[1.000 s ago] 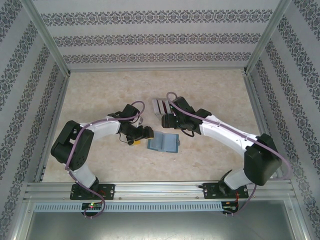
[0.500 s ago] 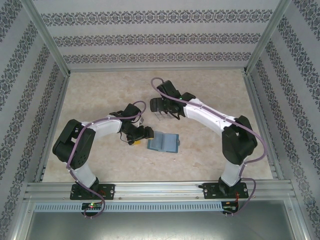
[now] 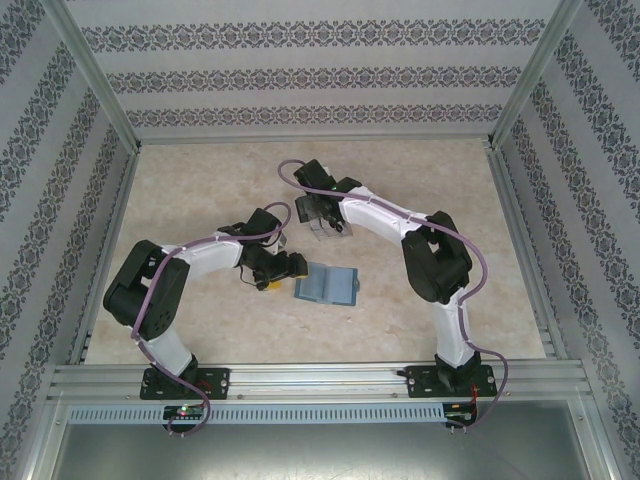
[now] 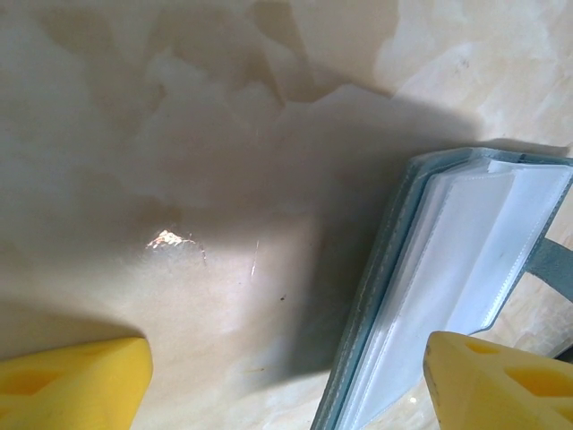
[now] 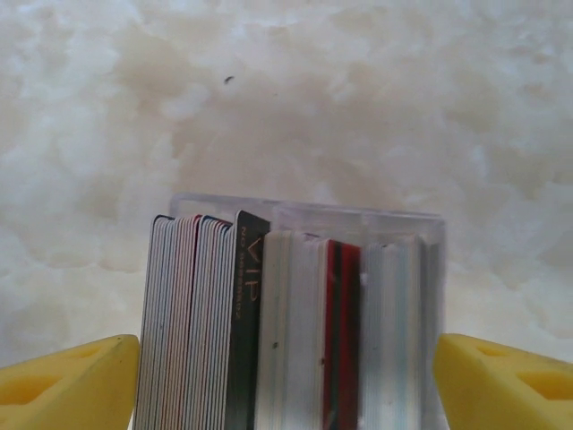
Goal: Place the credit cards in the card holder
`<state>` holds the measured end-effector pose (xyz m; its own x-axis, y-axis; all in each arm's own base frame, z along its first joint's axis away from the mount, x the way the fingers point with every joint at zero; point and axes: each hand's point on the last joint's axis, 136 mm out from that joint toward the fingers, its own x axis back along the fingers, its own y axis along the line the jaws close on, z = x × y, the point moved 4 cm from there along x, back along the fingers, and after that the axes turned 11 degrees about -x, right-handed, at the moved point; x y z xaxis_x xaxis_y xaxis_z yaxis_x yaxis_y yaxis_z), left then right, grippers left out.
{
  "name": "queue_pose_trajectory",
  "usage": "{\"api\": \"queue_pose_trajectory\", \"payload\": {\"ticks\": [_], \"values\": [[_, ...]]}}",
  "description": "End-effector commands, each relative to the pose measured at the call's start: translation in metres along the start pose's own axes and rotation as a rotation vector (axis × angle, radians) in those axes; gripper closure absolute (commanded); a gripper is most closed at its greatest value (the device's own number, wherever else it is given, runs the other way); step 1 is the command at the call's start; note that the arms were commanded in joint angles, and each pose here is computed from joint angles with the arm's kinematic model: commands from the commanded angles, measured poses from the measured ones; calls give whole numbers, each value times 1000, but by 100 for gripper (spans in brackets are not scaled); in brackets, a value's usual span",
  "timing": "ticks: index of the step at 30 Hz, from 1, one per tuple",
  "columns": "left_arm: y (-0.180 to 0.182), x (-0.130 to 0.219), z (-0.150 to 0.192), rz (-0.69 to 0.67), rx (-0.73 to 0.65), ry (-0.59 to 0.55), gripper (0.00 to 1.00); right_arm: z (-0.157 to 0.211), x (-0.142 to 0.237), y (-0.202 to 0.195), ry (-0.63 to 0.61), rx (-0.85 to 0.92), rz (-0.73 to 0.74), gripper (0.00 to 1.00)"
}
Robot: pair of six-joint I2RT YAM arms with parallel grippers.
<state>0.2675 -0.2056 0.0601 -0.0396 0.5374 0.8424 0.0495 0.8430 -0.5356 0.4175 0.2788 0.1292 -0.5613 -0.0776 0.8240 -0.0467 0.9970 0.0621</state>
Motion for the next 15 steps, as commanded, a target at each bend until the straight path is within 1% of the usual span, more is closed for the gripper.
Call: {"api": "queue_pose_trajectory", "payload": {"ticks": [1, 6, 10, 15], "values": [[1, -37, 3, 28, -60, -9, 17, -8, 5, -14, -36, 48, 108, 20], [0, -38, 2, 36, -58, -7, 17, -13, 17, -17, -65, 81, 125, 29], [2, -41, 1, 30, -55, -5, 17, -14, 19, -18, -69, 122, 155, 40], [7, -43, 6, 19, -47, 6, 17, -16, 24, -18, -98, 174, 207, 44]]}}
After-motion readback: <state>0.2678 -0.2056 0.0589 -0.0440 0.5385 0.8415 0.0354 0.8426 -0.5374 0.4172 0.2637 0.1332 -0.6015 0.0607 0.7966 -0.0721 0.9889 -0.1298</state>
